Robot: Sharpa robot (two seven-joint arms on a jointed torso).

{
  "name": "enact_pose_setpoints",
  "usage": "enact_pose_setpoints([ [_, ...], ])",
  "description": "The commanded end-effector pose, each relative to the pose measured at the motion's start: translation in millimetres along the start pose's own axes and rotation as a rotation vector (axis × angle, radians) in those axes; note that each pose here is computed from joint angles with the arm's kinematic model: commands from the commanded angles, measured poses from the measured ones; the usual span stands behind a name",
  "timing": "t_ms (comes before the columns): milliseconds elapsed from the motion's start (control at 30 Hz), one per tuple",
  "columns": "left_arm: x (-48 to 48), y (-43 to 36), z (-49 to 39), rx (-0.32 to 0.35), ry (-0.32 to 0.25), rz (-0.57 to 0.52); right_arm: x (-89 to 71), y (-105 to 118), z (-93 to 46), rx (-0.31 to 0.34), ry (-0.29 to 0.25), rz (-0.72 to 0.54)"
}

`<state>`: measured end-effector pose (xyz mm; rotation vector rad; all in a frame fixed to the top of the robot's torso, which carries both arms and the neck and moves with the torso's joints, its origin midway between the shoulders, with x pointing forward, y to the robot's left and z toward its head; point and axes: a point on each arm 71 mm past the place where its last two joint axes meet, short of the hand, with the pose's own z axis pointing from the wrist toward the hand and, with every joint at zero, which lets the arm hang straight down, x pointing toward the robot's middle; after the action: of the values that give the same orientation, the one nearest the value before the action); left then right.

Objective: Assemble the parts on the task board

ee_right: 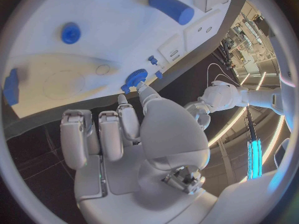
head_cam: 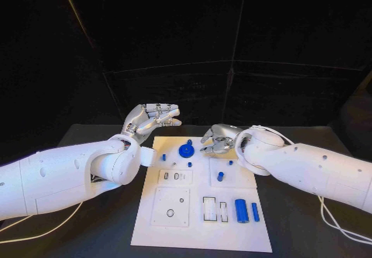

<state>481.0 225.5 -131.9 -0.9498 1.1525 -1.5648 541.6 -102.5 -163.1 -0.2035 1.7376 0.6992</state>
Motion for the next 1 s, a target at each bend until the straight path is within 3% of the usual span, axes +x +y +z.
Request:
enact_pose_setpoints([
  [33, 0.4, -1.5, 1.5, 0.014, 0.019, -0.008, -16.9, -10, -18.0, -0.122, -0.134, 0.175],
  [233, -2.6, 0.1, 4.2, 0.014, 0.024, -0.011, -31.9, -54, -58.5, -0.118, -0.163, 0.285],
  [500, -5.4, 1.4, 6.4, 0.014, 0.034, -0.008, -46.7, -104, -90.2, -0.034, -0.221, 0.283],
  [667, -5.1, 2.2, 7.6, 0.014, 0.042, -0.007, -49.2, -125, -95.2, 0.015, -0.233, 0.251],
  [1000, -6.2, 3.6, 9.2, 0.016, 0.044, -0.005, -24.3, -139, -89.7, 0.063, -0.177, 0.226],
])
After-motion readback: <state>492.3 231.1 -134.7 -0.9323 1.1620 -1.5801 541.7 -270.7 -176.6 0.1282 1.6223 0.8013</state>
